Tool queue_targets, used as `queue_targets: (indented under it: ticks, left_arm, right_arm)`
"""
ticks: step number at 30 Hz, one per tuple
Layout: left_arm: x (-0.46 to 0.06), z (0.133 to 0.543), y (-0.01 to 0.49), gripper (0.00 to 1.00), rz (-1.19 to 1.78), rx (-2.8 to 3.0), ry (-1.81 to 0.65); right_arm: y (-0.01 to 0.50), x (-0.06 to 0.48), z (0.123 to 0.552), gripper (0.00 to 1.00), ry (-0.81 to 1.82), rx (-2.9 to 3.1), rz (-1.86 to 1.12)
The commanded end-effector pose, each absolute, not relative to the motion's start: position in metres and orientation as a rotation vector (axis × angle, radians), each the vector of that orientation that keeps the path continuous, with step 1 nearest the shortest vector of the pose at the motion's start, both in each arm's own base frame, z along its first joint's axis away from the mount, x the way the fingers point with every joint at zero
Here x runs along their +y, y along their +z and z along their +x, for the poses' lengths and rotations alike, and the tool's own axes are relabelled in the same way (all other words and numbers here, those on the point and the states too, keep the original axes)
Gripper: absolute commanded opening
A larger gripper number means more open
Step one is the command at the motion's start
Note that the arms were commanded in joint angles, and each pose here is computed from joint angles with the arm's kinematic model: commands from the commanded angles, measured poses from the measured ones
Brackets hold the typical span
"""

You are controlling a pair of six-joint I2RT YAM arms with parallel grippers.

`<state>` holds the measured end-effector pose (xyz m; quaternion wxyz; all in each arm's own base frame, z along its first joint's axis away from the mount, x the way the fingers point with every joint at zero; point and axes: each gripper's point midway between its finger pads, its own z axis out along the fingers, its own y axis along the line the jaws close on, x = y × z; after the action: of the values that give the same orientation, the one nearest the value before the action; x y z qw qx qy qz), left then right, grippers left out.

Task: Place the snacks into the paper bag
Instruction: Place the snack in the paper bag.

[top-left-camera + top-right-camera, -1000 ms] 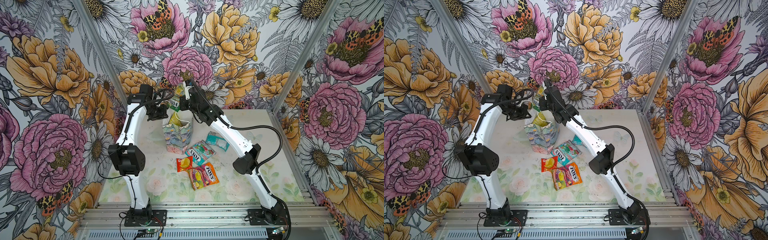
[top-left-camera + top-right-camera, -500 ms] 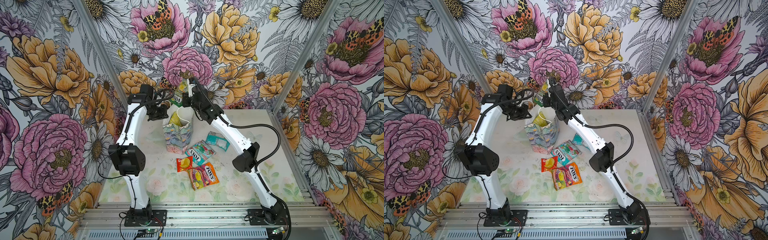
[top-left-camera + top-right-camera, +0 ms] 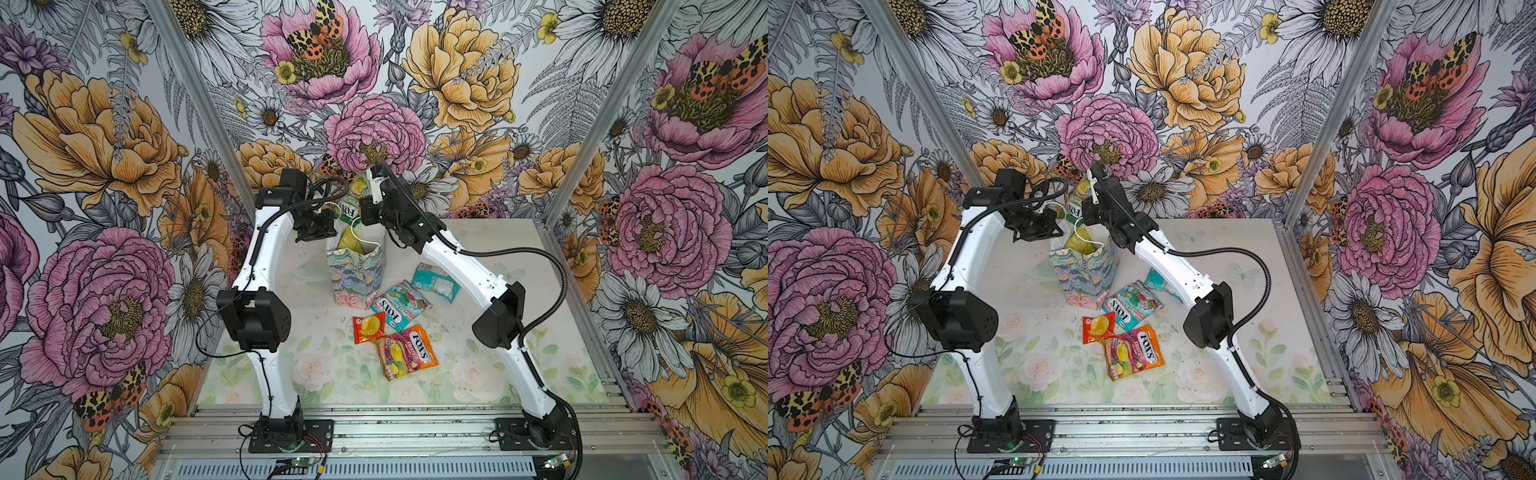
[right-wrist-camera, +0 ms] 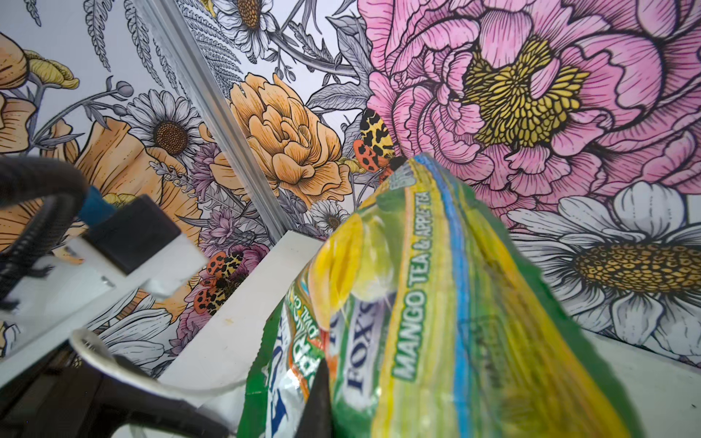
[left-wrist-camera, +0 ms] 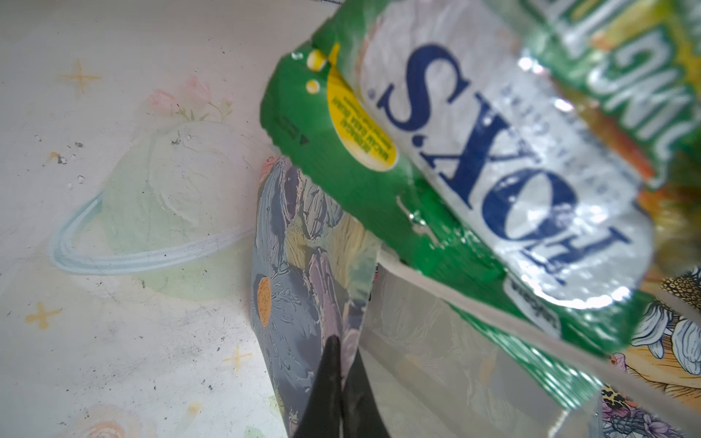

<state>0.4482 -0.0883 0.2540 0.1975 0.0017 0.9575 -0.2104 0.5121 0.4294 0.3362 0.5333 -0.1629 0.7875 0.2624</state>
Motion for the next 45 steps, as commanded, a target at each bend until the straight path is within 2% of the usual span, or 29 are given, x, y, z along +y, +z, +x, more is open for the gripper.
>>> queue_targets:
  ticks: [1,28,45]
  left_arm:
    - [-0.096,0.440,0.267,0.00,0.051,2.651,-0.630]
    - [-0.094,0.440,0.267,0.00,0.041,2.650,-0.634]
    - [-0.093,0.440,0.269,0.00,0.041,2.647,-0.633]
  right_arm:
    - [0.392,0.423,0.491,0.00,0.677,1.772,-0.405]
    - [0.375,0.403,0.440,0.00,0.678,1.877,-0.468]
    - [0.345,0.424,0.421,0.00,0.828,1.958,-0.543]
